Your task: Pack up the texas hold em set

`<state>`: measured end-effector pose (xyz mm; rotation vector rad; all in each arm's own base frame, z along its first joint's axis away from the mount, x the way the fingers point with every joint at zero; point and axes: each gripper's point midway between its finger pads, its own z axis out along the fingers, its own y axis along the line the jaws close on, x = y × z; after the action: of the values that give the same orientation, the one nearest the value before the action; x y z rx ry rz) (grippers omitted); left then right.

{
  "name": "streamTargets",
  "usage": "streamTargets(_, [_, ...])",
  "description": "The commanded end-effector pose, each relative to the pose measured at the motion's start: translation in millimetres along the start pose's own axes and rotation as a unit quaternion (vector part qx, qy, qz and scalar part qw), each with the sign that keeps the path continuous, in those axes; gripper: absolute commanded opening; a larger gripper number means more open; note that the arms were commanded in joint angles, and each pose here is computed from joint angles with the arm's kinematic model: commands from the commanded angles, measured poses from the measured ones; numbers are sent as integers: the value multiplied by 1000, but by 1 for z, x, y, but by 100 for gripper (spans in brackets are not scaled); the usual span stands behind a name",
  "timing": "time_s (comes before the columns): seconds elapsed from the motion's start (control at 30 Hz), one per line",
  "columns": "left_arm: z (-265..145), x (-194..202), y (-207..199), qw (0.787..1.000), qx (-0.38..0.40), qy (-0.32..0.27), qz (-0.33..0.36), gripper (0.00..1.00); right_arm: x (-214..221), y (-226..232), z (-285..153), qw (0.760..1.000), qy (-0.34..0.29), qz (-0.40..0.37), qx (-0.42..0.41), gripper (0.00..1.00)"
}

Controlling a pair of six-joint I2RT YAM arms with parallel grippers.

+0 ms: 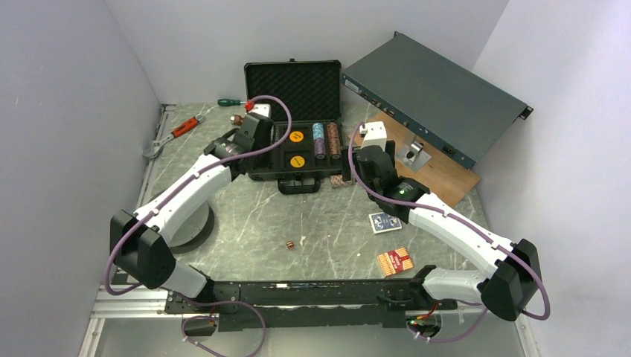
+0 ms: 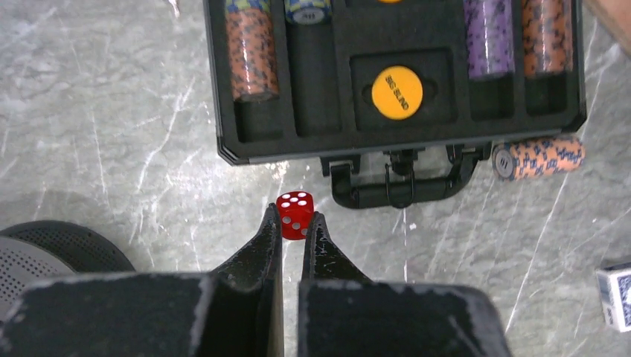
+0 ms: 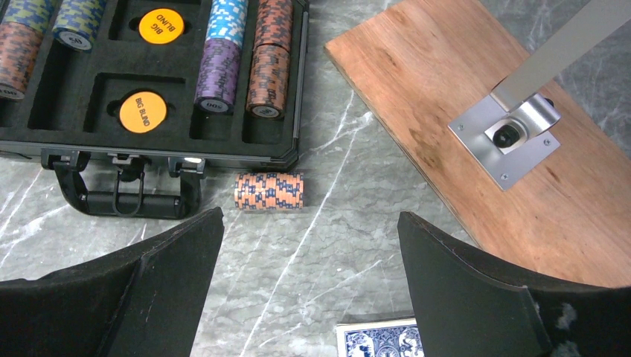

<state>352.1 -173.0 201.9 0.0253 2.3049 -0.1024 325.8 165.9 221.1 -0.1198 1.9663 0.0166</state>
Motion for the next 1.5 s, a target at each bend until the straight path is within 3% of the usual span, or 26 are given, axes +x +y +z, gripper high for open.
streamTargets(0.0, [-4, -39, 13, 999, -10, -39, -20, 0, -17, -1, -5, 999, -28, 24, -4, 91])
streamTargets(0.67, [67, -29, 58, 996, -63, 13, -69, 0, -13, 3, -3, 1000, -18, 20, -10, 91])
streamTargets(1.47, [127, 15, 49, 994, -34, 72, -78, 0, -7, 5, 2, 1000, -7, 12, -8, 91])
